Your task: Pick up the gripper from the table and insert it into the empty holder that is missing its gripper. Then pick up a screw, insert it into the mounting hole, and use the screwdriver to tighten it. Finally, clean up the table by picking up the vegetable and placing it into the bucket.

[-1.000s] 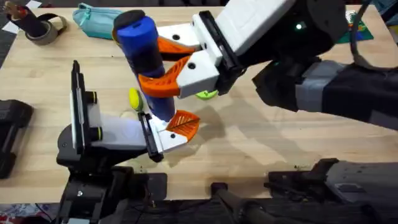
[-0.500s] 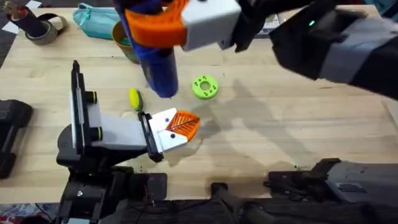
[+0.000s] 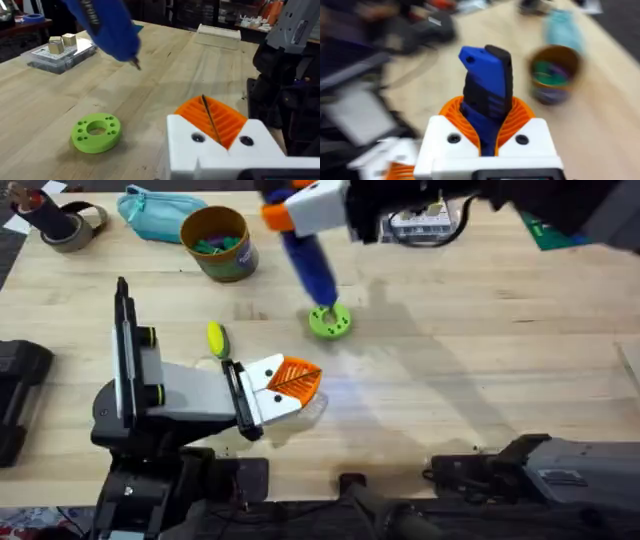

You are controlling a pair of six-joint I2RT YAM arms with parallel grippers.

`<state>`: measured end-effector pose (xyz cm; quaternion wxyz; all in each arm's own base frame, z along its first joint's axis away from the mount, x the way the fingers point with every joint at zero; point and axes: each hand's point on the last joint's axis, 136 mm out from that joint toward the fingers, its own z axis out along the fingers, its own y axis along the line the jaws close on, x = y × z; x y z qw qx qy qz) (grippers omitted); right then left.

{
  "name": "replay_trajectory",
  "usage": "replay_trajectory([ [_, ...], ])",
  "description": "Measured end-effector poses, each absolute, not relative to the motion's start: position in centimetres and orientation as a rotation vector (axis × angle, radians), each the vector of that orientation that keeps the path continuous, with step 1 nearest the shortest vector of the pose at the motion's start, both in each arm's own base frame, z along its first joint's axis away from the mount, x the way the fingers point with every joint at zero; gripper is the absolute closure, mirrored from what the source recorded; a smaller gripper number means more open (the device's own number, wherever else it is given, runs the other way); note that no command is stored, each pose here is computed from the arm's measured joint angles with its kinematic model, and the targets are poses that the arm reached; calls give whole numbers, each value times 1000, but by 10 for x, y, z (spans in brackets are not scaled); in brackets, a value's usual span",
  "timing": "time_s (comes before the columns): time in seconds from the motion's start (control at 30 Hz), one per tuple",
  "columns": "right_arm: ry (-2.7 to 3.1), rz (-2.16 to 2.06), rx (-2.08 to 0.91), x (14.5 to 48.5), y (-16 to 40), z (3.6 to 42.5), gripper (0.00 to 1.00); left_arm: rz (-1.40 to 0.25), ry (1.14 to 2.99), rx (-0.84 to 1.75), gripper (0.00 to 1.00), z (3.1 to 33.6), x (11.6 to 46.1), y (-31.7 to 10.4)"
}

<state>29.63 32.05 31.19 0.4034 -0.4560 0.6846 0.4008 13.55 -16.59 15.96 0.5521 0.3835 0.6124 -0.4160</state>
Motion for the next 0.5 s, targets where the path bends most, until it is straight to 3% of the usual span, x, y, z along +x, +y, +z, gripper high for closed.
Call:
replay_trajectory([
  [0.13, 1785, 743, -1119, 326, 300, 303, 897, -984, 1448, 907, 992, 160, 135, -166],
  [0.3, 1970, 494, -1083, 340, 268, 269, 896, -984, 1449, 907, 992, 160, 135, -166],
  [0.5, 2059, 207, -998, 365, 228, 256, 900, -984, 1449, 907, 992, 160, 135, -166],
])
